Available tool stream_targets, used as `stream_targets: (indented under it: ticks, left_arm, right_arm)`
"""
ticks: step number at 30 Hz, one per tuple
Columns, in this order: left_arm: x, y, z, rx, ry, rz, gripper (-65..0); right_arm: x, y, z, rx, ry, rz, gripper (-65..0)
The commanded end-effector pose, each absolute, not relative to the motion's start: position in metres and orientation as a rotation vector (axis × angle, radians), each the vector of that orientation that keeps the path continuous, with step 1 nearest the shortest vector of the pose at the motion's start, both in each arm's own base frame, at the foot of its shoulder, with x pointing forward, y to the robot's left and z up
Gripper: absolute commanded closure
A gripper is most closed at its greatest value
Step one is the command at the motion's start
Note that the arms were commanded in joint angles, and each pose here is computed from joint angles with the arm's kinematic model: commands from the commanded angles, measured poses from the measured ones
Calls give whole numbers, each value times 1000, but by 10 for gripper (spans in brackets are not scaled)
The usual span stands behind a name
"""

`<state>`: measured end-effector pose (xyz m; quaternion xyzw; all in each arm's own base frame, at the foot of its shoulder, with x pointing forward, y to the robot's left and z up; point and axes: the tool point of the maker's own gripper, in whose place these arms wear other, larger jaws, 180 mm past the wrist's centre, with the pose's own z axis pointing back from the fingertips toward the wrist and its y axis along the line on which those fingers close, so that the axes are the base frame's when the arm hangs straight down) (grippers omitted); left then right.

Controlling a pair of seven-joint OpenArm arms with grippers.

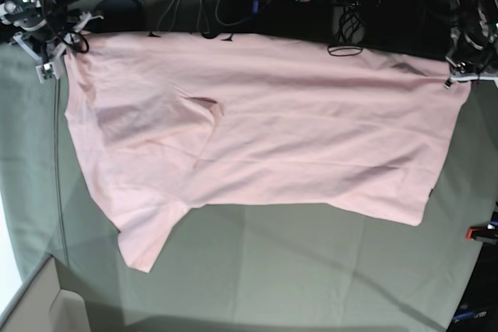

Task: Layout the t-shirt on the table in an organized manner, then fold the t-shirt properly
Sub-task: 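Release the shirt with the left gripper and lower the right gripper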

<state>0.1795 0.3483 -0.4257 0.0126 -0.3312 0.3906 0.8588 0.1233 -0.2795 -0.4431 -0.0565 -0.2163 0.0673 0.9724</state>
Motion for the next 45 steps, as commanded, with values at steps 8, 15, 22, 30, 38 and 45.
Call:
stream_targets:
  ticks: [8, 15, 22, 30, 38, 45]
  left_arm:
    - [202, 349, -409, -7, -721, 803, -2]
    - [205, 349, -408, -12, -733, 815, -87]
    - [202, 364, -402, -7, -771, 911, -112]
    - [207, 366, -397, -14, -794, 930, -350]
    - [222, 368, -385, -24, -838, 922, -557]
    - [244, 370, -351, -23, -949, 886, -557]
  right_arm:
    - [138, -301, -418, -183, -518, 96, -302]
    - [164, -323, -383, -270, -626, 41, -302]
    - [191, -322, -371, -271, -692, 44, -302]
    - [258, -288, -367, -190, -773, 145, -302]
    - [346, -286, -395, -130, -709, 155, -303]
    - [403, -282, -410, -13, -717, 133, -303]
